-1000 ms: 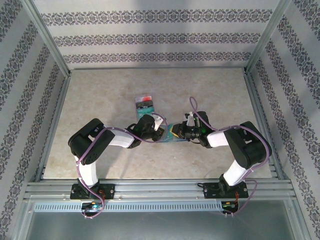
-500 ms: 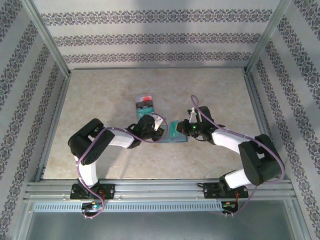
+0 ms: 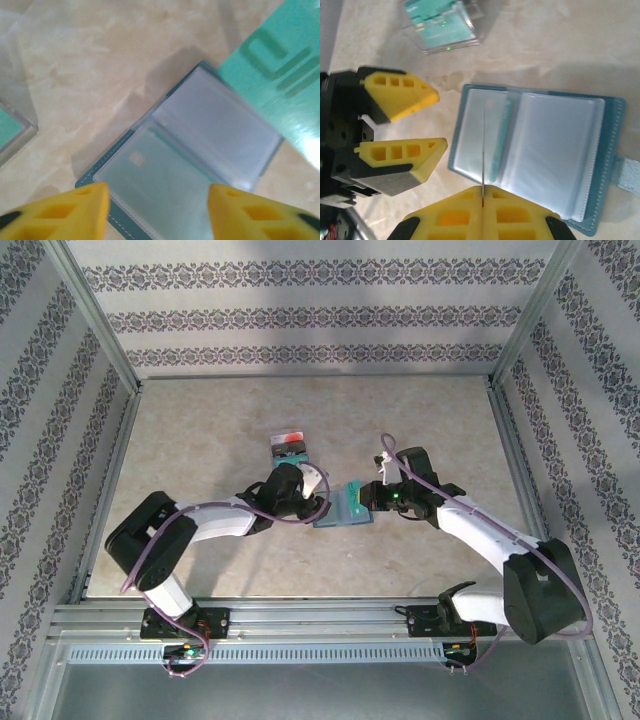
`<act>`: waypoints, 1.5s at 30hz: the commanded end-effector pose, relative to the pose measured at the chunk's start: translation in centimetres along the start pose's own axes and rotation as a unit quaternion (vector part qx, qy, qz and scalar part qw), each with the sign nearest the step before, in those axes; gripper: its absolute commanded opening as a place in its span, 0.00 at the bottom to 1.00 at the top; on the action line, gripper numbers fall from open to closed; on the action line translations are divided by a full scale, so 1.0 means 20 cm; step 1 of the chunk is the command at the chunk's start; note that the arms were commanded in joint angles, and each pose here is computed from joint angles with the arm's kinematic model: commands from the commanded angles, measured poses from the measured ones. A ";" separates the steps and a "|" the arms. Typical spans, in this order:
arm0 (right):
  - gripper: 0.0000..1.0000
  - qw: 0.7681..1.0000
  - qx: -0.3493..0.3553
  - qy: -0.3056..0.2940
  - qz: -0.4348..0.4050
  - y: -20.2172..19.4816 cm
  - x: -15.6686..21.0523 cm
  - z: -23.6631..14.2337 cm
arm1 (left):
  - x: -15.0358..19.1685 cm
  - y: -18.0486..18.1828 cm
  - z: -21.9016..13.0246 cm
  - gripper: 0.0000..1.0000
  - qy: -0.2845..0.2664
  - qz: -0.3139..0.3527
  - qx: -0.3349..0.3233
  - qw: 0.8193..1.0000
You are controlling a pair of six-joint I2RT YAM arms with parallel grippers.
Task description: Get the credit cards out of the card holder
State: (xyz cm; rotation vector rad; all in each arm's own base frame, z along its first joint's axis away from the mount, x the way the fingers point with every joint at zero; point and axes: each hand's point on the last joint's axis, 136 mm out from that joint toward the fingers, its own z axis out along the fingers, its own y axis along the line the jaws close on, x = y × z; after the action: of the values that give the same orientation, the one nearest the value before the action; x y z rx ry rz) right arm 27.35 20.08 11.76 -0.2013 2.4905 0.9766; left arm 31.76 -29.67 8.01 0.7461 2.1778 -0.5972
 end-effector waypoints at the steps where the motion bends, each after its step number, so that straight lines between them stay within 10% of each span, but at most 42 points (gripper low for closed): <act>1: 0.00 0.997 -0.048 0.003 -0.067 0.12 -0.01 -0.08 | -0.12 -0.06 -0.10 0.61 -0.006 0.022 0.044 0.999; 23: 0.00 0.949 -0.249 0.032 -0.190 0.54 0.12 -0.26 | -0.24 -0.45 -0.45 0.49 -0.014 0.080 0.349 0.934; 30: 0.00 0.944 -0.257 0.037 -0.202 0.57 0.10 -0.24 | -0.24 -0.49 -0.48 0.04 -0.012 0.069 0.387 0.920; 33: 0.01 0.945 -0.254 0.030 -0.205 0.58 0.08 -0.24 | -0.24 -0.50 -0.49 0.00 -0.017 0.068 0.391 0.918; 40: 0.57 0.964 -0.191 -0.034 -0.184 0.47 -0.01 -0.28 | -0.33 -0.45 -0.52 0.00 -0.091 0.063 0.343 0.933; 45: 0.71 0.969 -0.167 -0.085 -0.159 0.41 -0.05 -0.32 | -0.47 -0.39 -0.58 0.00 -0.181 0.015 0.321 0.930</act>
State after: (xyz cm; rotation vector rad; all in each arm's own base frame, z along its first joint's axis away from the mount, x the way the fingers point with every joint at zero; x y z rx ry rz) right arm 22.67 22.29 21.15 -0.6531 2.0761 1.2411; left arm 23.74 -31.33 19.01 1.0495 1.7926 -1.3537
